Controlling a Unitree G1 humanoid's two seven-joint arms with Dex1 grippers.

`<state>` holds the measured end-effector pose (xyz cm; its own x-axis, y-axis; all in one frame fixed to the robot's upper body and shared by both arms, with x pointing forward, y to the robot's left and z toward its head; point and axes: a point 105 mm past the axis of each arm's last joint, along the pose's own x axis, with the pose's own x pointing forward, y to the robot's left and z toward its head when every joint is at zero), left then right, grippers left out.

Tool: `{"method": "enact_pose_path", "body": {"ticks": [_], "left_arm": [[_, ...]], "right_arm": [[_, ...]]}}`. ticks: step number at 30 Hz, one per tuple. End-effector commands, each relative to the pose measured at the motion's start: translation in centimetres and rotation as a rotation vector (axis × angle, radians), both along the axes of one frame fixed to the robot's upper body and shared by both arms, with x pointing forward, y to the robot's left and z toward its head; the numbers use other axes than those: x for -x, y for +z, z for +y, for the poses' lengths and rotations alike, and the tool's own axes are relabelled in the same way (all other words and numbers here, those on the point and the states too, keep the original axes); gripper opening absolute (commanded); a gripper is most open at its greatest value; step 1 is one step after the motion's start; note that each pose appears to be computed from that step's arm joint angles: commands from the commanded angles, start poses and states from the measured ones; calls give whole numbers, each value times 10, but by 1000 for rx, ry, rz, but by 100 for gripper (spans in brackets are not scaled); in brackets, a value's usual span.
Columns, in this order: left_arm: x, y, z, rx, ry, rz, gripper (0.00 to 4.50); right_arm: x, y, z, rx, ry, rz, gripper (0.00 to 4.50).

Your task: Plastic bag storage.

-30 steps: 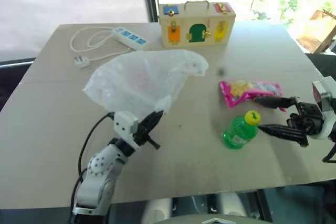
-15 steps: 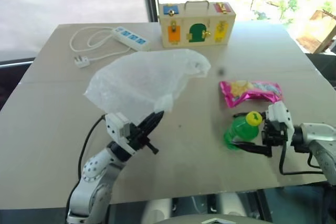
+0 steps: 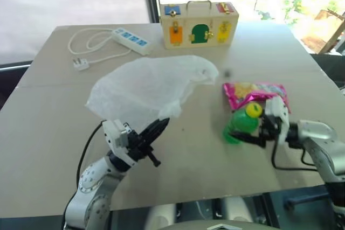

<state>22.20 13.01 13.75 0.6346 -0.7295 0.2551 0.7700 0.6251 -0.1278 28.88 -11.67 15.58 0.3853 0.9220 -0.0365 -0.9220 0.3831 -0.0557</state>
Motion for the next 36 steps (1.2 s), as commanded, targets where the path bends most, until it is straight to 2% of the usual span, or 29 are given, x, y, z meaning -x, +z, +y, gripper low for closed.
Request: {"method": "enact_pose_path", "body": {"ticks": [1, 6, 8, 15, 18, 23, 29, 33, 36], "left_arm": [[7, 12, -7, 22, -49, -33, 0], [7, 18, -8, 45, -67, -36, 0], [8, 19, -9, 53, -73, -39, 0], [6, 27, -12, 87, -71, -64, 0], [6, 28, -13, 98, -72, -72, 0], [5, 28, -21, 103, -100, -80, 0], [-1, 30, -36, 102, -176, -115, 0], [-8, 37, -49, 119, -240, -155, 0], [-11, 41, -57, 129, -279, -177, 0]], "right_arm": [[-16, 29, 19, -115, -52, -31, 319], [-47, 49, 44, -306, -181, 40, 319], [-60, 53, 52, -404, -234, 114, 319], [-76, 36, 77, -504, -314, 301, 319], [-88, 32, 83, -648, -372, 481, 319], [-82, 31, 107, -747, -275, 714, 319], [-62, 25, 132, -729, -107, 967, 319], [-52, 27, 131, -764, -16, 1087, 319], [-55, 43, 114, -900, 15, 1089, 319]]}}
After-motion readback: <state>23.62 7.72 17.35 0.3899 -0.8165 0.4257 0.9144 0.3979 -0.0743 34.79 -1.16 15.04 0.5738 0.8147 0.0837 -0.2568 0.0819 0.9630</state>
